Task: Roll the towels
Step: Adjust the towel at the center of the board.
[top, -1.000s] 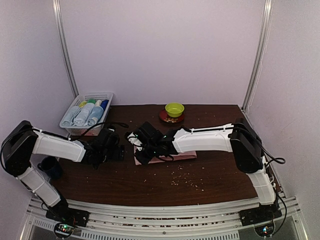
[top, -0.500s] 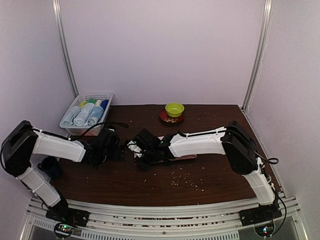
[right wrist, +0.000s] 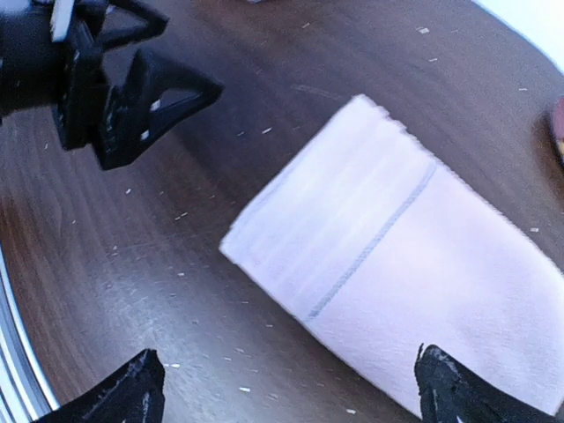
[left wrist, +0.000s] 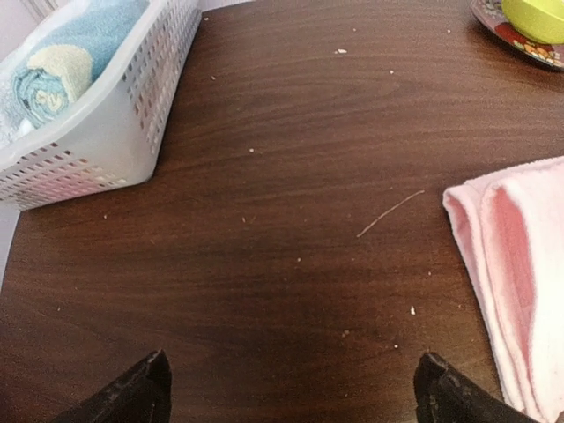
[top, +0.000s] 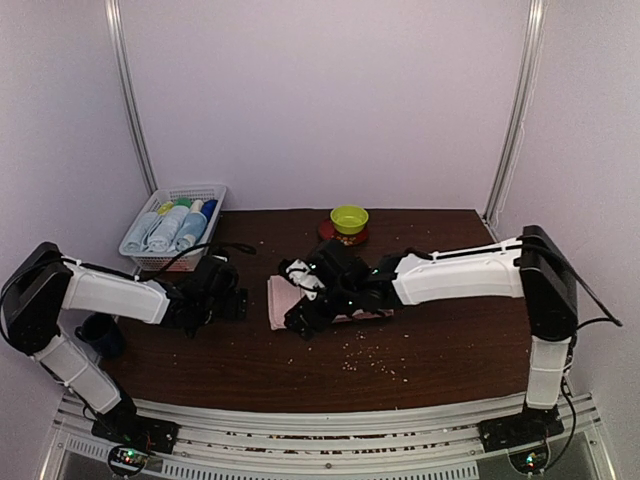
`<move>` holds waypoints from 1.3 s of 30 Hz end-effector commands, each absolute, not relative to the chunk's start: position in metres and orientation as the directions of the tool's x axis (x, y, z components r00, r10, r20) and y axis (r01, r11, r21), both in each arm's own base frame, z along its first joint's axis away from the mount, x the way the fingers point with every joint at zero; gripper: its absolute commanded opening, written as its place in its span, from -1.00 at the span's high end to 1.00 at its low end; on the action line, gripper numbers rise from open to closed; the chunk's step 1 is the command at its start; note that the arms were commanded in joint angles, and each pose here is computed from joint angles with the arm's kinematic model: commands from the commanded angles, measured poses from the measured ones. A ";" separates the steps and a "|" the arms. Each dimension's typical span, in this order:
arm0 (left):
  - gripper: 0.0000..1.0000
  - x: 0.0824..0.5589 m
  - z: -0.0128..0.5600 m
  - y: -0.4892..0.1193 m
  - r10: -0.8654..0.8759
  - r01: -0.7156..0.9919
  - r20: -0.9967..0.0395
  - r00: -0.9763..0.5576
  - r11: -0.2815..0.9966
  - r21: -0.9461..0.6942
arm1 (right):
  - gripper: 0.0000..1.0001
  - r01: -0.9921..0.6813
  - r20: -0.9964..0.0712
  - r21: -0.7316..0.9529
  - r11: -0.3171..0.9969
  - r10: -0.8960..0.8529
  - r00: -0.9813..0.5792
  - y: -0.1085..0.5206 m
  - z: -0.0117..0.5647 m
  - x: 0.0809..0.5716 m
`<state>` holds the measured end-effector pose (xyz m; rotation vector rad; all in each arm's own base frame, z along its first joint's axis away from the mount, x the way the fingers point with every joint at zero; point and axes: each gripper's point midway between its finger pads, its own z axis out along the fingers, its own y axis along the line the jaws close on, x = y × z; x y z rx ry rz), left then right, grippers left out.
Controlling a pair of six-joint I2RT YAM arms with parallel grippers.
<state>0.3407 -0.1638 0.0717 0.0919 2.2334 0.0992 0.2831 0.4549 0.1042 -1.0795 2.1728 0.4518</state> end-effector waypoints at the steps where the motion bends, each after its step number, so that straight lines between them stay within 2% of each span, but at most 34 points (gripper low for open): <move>1: -0.96 0.348 0.099 -0.162 0.085 0.014 -0.837 -0.541 0.996 0.092 | -1.00 -0.663 -0.803 0.136 0.736 -0.311 -0.509 0.401 0.152 0.329; 7: -0.96 0.365 0.126 -0.206 0.022 0.129 -0.851 -0.525 0.990 -0.054 | -1.00 -0.558 -0.811 0.320 0.766 -0.083 -0.579 0.340 0.155 0.363; 13: -0.96 0.410 0.152 -0.258 0.008 0.189 -0.856 -0.516 0.976 -0.105 | -1.00 -0.519 -0.747 0.507 0.688 0.051 -0.662 0.330 0.142 0.376; 21: -0.96 0.456 0.104 -0.287 0.091 0.156 -0.809 -0.581 0.988 -0.001 | -1.00 -0.477 -0.670 0.638 0.604 0.130 -0.731 0.334 0.122 0.386; 32: -0.96 0.461 0.054 -0.259 0.186 0.056 -0.770 -0.610 0.980 0.192 | -1.00 -0.463 -0.630 0.727 0.507 0.224 -0.744 0.344 0.124 0.409; 39: -0.96 0.459 0.028 -0.238 0.254 0.002 -0.734 -0.630 0.945 0.326 | -1.00 -0.447 -0.618 0.741 0.501 0.248 -0.746 0.348 0.118 0.418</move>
